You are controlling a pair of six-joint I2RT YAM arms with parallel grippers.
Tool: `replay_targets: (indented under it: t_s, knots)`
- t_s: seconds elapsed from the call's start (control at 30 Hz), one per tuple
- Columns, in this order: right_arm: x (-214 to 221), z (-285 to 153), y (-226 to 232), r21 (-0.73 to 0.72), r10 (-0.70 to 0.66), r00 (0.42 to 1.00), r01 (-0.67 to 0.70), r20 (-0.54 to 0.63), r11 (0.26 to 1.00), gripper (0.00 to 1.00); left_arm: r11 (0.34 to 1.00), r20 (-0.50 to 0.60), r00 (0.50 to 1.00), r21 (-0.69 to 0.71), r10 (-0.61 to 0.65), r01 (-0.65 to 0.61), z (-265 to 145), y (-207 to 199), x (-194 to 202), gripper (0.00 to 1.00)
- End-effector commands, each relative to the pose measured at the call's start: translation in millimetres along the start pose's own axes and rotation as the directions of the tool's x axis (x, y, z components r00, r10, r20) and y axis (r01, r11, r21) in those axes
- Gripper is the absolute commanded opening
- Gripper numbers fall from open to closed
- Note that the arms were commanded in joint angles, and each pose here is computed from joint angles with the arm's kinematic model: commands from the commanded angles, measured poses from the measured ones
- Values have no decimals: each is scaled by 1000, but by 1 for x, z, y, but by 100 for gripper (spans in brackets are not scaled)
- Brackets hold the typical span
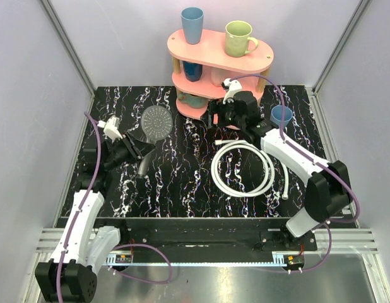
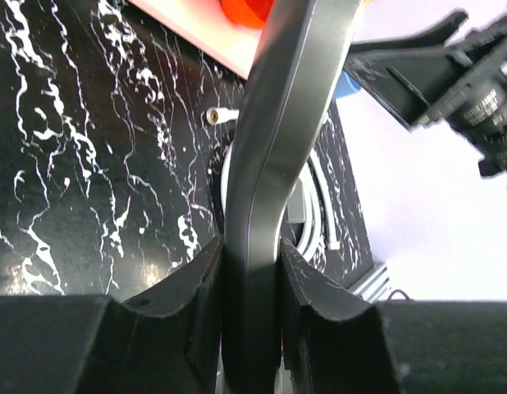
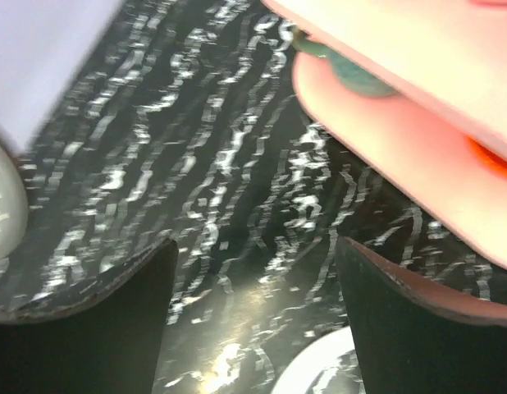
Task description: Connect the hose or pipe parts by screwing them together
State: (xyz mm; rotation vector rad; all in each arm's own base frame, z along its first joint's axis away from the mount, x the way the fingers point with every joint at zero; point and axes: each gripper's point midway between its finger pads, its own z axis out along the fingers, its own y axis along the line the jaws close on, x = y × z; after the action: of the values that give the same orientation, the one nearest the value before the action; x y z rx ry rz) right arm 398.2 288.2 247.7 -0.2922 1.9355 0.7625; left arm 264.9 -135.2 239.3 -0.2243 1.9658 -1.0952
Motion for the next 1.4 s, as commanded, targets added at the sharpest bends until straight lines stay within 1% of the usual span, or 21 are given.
replay_targets:
  t_s: [0.0,0.07,0.13,0.17,0.2,0.23,0.3,0.33,0.4,0.43,0.57,0.67,0.9,1.0,1.13,1.17,1.2,1.23,1.3,1.33,1.37]
  knots:
    - [25,7,-55,180,-255,949,287,-184,941,85,988,-18,994,106,110,-108,-14,-26,0,0]
    - [25,15,-29,46,-248,944,264,-217,964,82,986,-65,996,161,62,-51,-15,-29,15,0]
    - [20,12,3,-69,-146,967,134,-207,989,82,980,-53,998,197,41,-29,-18,-35,17,0]
    - [17,1,35,-209,-107,974,64,-199,976,83,982,-57,998,189,30,-18,-17,-30,21,0]
    - [-2,-1,57,-281,-7,991,-31,-133,959,85,982,-53,998,188,31,-21,-19,-30,23,0]
    - [13,-5,63,-321,54,987,-101,-151,942,87,982,-51,998,186,29,-19,-19,-28,25,0]
    - [-25,-32,103,-512,165,986,-151,-19,845,97,981,-63,998,195,-3,15,-18,-25,31,0]
    - [-8,-37,101,-534,208,977,-198,-41,822,100,977,-67,998,212,-15,29,-19,-28,32,0]
    - [-17,-49,116,-615,270,962,-230,-29,754,100,961,-68,997,274,-25,42,-20,-33,37,0]
    - [-10,-44,115,-618,283,957,-258,-61,742,100,954,-91,993,281,-82,104,-20,-31,43,0]
    - [3,-42,124,-666,335,926,-361,-174,653,100,931,-51,995,352,-80,93,-27,-45,39,0]
    - [1,-45,135,-721,333,927,-350,-174,598,100,925,-33,997,372,-75,82,-32,-50,38,0]
    - [0,-39,151,-722,301,936,-335,-182,605,92,903,-59,995,418,-86,103,-35,-60,46,0]
    - [-3,-39,159,-739,291,939,-327,-183,589,80,902,-77,994,418,-82,107,-32,-60,52,0]
    - [-1,-42,172,-772,260,942,-323,-210,547,36,896,-107,992,432,-64,104,-28,-64,61,0]
    - [-3,-44,174,-780,260,942,-322,-210,536,18,896,-118,991,431,-59,105,-26,-63,63,0]
    - [-5,-47,177,-794,239,947,-310,-212,523,10,894,-131,990,438,-46,99,-26,-65,65,2]
    - [-8,-49,179,-805,210,958,-279,-195,524,2,893,-153,988,439,-38,103,-27,-65,68,9]
    - [-10,-50,183,-807,154,964,-267,-218,526,0,897,-169,985,434,-14,87,-26,-63,71,33]
    - [-11,-50,184,-807,134,966,-258,-221,531,0,899,-190,982,428,-14,96,-27,-61,75,53]
    - [-7,-48,182,-796,113,965,-259,-236,548,0,897,-194,981,432,-7,92,-27,-62,76,58]
